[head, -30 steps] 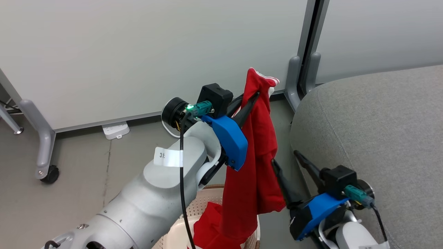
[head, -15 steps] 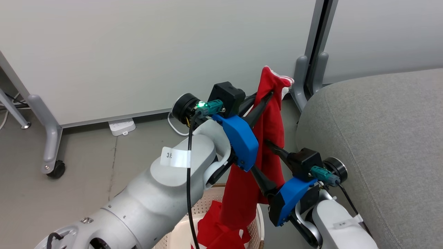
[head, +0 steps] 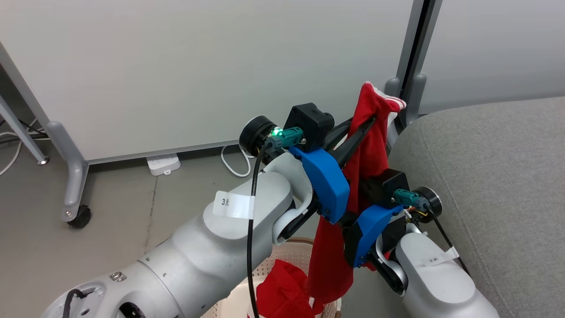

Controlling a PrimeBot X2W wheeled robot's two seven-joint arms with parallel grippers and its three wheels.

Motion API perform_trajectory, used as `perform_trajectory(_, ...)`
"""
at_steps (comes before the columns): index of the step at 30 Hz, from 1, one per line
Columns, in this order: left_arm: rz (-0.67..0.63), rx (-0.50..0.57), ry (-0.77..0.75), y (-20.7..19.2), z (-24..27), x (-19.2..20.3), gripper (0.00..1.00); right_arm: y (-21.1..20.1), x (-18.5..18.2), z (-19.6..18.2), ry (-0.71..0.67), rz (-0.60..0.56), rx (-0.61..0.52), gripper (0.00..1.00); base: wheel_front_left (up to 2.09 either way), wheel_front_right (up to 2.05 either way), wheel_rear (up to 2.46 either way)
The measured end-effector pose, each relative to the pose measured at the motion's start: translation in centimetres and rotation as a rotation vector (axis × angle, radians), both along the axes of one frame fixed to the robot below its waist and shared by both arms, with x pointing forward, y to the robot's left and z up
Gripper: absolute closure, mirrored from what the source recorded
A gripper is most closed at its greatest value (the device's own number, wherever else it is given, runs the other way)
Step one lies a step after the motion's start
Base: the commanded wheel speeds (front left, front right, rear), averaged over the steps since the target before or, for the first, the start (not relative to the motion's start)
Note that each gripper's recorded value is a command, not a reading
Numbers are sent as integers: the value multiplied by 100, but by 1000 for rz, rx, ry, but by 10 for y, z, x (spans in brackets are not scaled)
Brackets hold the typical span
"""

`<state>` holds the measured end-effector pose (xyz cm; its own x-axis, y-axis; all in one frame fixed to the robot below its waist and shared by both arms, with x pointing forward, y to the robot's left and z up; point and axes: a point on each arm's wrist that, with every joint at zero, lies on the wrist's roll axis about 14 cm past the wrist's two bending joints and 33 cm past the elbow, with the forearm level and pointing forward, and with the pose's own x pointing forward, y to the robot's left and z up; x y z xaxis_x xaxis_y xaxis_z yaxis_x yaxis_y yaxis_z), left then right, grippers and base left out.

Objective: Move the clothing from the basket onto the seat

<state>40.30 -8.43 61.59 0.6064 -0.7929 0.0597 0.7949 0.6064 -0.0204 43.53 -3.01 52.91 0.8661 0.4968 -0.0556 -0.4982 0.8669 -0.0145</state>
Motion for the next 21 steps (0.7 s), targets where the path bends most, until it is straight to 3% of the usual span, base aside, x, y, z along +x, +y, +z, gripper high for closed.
perform_trajectory(21,24,10,19,0,-10,9,100,-11,-5,-8,10,-26,25,100,0,0,0)
